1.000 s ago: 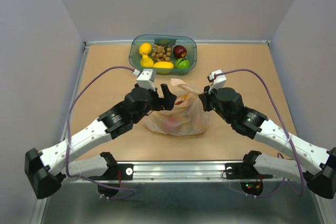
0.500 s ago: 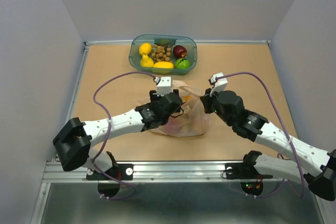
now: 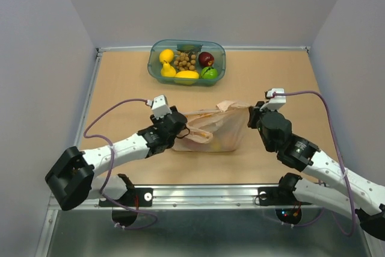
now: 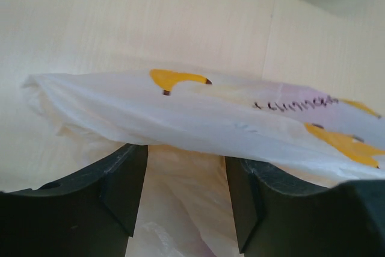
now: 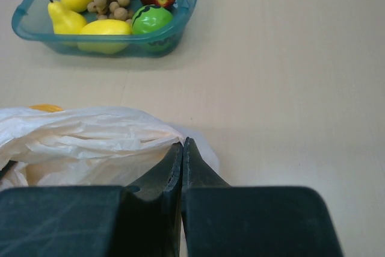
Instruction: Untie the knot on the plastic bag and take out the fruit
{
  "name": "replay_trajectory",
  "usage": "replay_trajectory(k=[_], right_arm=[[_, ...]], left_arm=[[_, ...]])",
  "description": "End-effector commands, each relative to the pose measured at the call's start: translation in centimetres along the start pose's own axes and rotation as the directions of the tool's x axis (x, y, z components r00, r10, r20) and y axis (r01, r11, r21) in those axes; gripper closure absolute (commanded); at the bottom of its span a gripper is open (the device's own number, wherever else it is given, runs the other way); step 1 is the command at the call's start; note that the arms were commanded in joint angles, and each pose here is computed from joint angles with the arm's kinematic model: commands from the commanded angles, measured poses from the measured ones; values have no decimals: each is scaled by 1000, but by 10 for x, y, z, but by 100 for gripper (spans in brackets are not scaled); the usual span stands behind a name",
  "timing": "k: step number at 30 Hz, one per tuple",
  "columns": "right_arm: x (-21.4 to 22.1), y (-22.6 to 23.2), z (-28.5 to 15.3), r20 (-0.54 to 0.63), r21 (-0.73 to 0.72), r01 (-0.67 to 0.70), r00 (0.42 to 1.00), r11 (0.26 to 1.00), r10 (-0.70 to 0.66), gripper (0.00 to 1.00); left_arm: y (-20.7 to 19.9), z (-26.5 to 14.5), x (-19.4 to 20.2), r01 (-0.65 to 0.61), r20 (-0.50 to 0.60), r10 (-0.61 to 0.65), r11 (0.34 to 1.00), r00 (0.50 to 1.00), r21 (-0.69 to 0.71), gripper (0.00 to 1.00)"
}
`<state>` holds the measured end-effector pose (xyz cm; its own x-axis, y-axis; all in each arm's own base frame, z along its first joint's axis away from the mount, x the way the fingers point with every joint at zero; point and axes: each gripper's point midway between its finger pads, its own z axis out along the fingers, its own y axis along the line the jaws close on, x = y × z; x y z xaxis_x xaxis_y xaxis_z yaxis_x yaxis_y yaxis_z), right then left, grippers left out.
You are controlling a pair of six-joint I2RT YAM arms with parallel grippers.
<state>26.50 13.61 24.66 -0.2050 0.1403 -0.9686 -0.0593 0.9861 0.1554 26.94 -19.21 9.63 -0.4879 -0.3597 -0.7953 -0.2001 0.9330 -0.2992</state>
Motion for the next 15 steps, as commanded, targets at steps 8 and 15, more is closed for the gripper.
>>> replay_trajectory(k=[8, 15], right_arm=[[-21, -7, -14, 64, -48, 60, 996, 997, -57, 94], [-32, 62, -27, -26, -395, 176, 979, 902, -203, 38]], left_arm=[[53, 3, -68, 29, 107, -21, 997, 994, -69, 40], [29, -23, -87, 21, 112, -32, 995, 993, 96, 40]])
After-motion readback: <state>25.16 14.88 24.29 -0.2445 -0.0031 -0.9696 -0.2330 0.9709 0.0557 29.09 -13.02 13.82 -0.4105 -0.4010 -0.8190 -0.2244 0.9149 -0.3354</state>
